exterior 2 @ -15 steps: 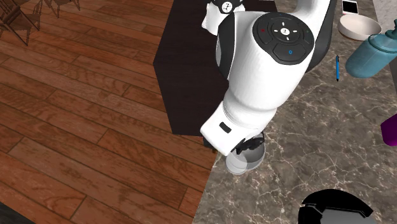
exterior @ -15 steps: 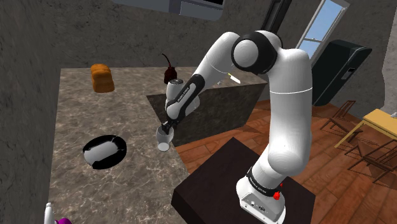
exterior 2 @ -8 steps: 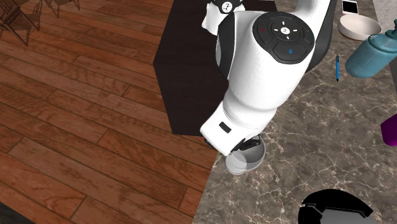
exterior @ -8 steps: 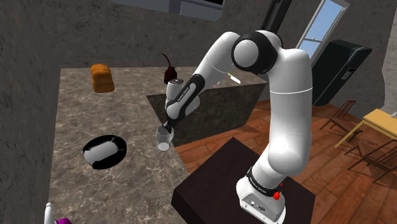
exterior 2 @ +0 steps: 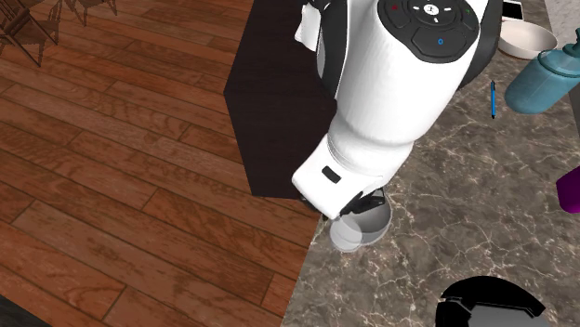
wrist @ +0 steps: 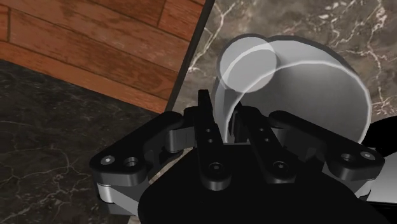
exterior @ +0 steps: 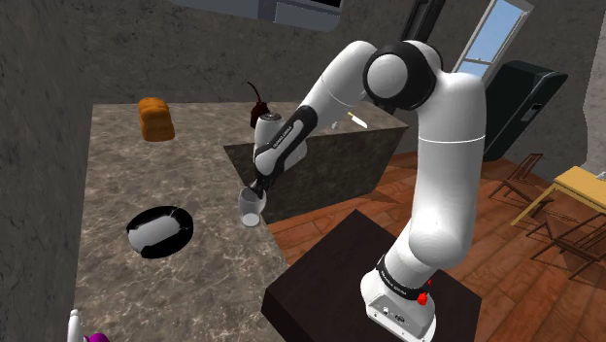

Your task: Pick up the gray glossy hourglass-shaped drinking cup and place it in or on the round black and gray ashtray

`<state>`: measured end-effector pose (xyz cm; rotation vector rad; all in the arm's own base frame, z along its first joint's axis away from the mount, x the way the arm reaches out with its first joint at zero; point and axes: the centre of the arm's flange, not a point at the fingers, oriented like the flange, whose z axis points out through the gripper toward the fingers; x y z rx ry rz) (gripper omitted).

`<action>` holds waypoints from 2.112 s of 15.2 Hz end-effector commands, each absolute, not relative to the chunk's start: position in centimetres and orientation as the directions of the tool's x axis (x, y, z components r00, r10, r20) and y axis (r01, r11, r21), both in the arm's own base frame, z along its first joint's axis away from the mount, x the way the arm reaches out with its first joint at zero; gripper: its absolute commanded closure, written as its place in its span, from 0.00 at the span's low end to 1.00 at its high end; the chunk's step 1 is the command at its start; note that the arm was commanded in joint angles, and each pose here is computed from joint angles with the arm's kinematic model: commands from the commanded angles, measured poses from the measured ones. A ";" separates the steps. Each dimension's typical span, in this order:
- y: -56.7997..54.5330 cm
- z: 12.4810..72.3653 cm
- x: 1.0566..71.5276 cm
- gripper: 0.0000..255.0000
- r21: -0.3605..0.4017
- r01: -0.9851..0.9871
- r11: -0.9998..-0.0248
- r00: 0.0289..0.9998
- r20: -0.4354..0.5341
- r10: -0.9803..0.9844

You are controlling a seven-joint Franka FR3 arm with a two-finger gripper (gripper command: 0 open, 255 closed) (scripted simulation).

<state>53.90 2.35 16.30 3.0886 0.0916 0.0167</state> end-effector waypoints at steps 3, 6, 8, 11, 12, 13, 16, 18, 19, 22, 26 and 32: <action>2.5 18.5 53.9 1.00 0.052 0.059 -0.997 0.998 0.009 0.060; 2.5 20.1 53.9 1.00 0.052 0.059 -0.997 0.998 0.009 0.060; 2.5 21.1 53.9 1.00 0.052 0.059 -0.997 0.998 0.009 0.060; 2.5 22.7 53.9 1.00 0.052 0.059 -0.997 0.998 0.009 0.060; 2.5 23.2 53.9 1.00 0.052 0.059 -0.997 0.998 0.009 0.060; 2.5 23.7 53.9 1.00 0.052 0.059 -0.997 0.998 0.009 0.060; 2.5 25.3 53.9 1.00 0.052 0.059 -0.997 0.998 0.009 0.060; 3.6 26.0 54.6 1.00 0.052 0.059 -0.997 0.998 0.009 0.060; 4.7 26.2 55.3 1.00 0.052 0.059 -0.997 0.998 0.009 0.060; 8.0 26.8 57.4 1.00 0.052 0.059 -0.997 0.998 0.009 0.060; 12.4 27.6 60.1 1.00 0.052 0.059 -0.997 0.998 0.009 0.060; 19.1 28.7 64.2 1.00 0.052 0.059 -0.997 0.998 0.009 0.060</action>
